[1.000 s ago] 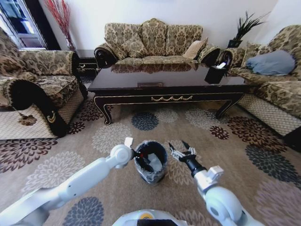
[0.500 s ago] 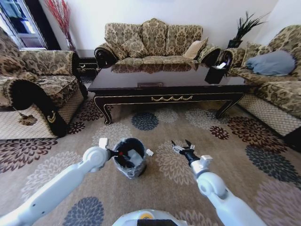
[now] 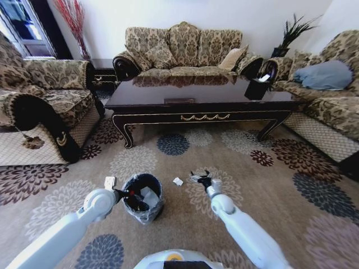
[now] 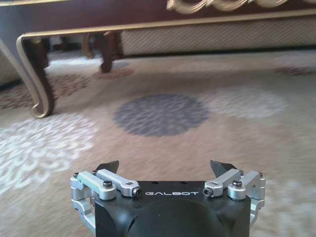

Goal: Move to the front of the table and pick up the trash from the floor, then place it into the trash bin.

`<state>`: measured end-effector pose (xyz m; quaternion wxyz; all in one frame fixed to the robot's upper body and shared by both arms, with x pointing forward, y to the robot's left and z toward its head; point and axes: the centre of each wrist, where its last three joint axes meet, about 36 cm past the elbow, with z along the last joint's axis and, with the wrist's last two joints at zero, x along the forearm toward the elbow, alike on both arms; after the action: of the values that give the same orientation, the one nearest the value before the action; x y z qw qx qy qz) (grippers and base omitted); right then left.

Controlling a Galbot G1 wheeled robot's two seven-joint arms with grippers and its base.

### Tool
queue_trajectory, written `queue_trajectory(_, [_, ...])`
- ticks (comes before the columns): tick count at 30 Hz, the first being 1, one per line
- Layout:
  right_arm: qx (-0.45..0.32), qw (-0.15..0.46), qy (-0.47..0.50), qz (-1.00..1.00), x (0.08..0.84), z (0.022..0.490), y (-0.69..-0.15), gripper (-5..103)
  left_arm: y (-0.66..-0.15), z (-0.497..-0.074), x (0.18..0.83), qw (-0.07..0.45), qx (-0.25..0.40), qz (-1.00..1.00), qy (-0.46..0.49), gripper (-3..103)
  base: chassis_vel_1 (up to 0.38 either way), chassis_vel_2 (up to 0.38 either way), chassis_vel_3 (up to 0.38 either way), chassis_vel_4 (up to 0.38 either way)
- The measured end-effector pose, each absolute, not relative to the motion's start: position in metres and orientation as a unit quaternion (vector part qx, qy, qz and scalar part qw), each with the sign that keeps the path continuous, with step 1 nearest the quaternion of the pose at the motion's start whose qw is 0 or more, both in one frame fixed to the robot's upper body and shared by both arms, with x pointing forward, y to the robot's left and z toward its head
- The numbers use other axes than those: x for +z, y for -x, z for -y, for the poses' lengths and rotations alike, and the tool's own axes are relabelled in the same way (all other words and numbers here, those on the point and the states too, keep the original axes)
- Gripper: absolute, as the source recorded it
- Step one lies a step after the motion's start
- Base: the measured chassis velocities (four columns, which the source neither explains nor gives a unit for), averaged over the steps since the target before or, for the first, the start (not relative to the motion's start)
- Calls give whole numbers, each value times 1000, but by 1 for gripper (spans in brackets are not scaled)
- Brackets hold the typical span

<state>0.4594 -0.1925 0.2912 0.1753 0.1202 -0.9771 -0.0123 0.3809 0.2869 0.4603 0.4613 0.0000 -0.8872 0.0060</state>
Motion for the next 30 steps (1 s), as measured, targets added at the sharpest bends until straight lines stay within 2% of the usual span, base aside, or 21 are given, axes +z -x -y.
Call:
queue_trajectory(4, [-7,185,-154,970,271,149,-474,100,-360,-288,451,468,2,884,-3,0,0,0,0,0])
queue_trajectory(13, [16,199,-175,964,240,114,-499,100,-342,-277,444,474,5,880,4,0,0,0,0,0])
queue_trajectory(18, [26,204,-167,964,222,114,-509,100,-338,-275,445,475,3,880,9,0,0,0,0,0])
queue_trajectory(30, [31,225,-139,964,202,148,-516,100,-347,-279,457,479,7,877,26,0,0,0,0,0])
